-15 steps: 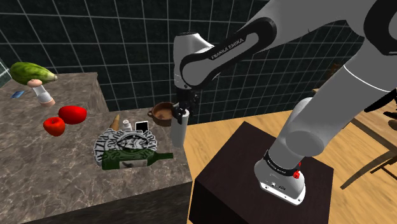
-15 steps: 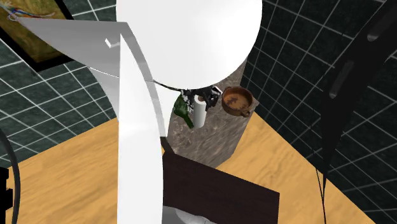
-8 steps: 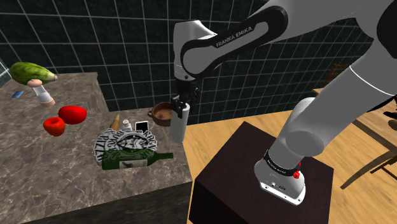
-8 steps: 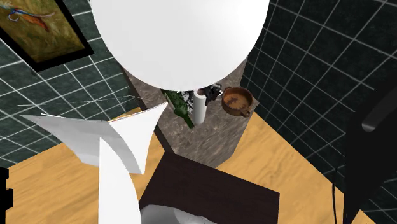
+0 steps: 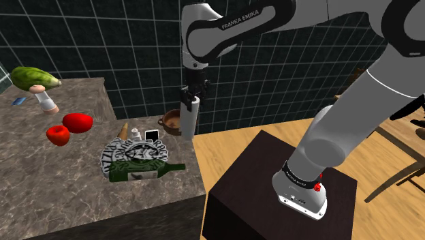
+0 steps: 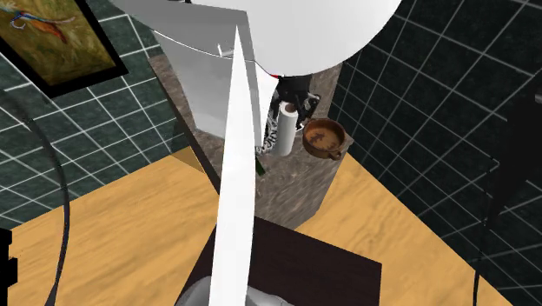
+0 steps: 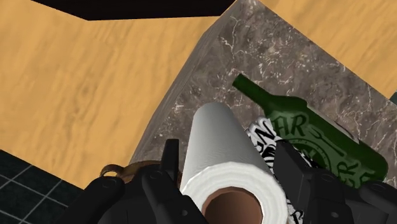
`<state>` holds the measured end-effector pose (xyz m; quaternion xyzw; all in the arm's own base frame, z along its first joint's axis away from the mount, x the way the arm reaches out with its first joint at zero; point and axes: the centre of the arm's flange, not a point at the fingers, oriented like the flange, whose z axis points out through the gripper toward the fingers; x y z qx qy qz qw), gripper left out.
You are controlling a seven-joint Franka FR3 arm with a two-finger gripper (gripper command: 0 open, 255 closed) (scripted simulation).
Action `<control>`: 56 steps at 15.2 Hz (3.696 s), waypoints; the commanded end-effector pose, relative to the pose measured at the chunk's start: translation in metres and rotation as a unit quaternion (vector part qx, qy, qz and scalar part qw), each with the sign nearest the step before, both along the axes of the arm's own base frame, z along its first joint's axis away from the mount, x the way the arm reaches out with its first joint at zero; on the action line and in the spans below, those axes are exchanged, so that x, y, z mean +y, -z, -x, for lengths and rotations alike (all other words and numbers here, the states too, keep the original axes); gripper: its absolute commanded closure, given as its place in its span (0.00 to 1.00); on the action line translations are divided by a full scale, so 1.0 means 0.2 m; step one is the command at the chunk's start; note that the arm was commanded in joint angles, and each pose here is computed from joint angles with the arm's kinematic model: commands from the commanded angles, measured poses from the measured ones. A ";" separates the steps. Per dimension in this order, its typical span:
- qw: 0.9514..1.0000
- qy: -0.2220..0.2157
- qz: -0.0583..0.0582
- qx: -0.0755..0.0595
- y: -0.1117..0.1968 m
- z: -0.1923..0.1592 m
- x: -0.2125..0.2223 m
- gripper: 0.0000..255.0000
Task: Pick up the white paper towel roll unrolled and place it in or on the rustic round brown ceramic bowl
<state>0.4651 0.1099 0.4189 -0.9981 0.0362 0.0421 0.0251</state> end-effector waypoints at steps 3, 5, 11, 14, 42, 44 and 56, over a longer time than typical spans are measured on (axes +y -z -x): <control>1.000 0.000 0.000 0.000 -0.07 -0.22 -0.11 1.00; 1.000 0.000 0.000 0.000 -0.11 -0.33 -0.17 1.00; 1.000 0.000 0.000 0.000 -0.21 -0.66 -0.36 1.00; 1.000 0.000 0.000 0.000 -0.27 -0.83 -0.45 1.00; 1.000 0.000 0.000 0.000 0.25 -1.12 -0.61 1.00; 1.000 0.000 0.000 0.000 0.30 -1.12 -0.61 1.00; 1.000 0.000 0.000 0.000 0.42 -1.12 -0.61 1.00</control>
